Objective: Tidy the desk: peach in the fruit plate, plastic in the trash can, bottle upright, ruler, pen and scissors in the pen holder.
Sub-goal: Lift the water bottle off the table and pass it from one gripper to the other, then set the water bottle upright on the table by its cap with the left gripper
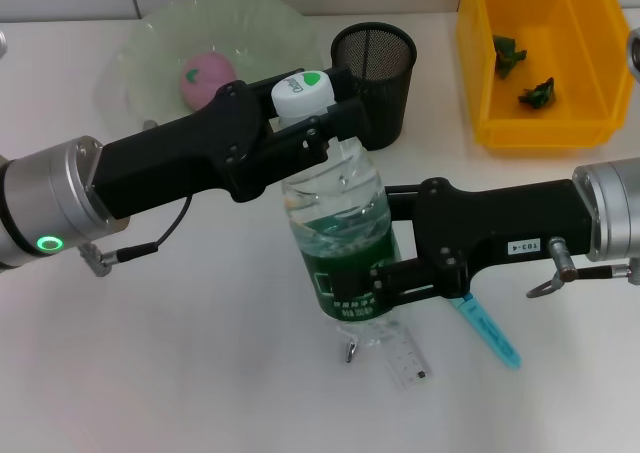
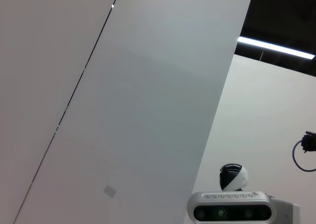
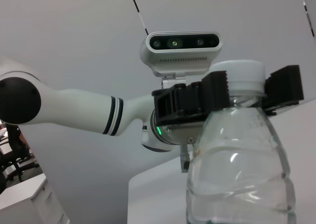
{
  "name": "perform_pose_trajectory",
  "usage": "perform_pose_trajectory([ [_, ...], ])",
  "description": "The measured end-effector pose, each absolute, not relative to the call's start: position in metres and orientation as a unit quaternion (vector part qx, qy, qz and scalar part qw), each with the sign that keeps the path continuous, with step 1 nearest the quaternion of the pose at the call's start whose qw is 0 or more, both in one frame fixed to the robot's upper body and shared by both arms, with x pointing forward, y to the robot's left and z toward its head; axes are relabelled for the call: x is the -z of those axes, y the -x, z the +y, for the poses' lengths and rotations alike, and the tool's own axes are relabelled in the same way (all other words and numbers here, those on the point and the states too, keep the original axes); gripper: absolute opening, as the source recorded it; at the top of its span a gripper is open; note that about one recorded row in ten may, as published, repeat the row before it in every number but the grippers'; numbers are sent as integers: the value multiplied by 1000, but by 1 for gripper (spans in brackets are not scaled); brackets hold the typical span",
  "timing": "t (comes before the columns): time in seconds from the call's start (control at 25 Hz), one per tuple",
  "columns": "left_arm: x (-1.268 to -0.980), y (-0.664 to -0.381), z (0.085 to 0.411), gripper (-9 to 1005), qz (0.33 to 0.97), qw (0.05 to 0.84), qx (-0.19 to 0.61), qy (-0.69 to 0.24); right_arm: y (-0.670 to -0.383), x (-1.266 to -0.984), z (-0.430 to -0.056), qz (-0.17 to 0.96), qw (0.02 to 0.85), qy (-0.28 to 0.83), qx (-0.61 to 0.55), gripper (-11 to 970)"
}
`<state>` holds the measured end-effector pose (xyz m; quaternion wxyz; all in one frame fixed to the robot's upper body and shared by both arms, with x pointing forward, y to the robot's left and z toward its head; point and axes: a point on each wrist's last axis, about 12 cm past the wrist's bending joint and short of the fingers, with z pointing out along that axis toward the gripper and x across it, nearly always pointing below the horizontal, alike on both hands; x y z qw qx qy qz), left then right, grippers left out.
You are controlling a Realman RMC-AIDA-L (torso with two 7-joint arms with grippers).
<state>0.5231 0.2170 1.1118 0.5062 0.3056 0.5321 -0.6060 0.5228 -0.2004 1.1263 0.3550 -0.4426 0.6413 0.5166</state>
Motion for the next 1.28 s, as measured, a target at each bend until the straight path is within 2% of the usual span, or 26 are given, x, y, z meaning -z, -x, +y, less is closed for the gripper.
perform_pose_trajectory([
  [0.6, -1116, -518, 233, 443, 526, 519, 582, -339, -519, -1127, -216, 647, 376, 424, -511, 827],
  [1.04, -1103, -522, 275, 442, 563, 616, 428, -346, -507, -1119, -281, 684, 445, 307, -489, 827],
  [1.28, -1091, -532, 289, 441, 604, 651, 339, -310, -501, -1114, -290, 690, 450, 293, -485, 828],
])
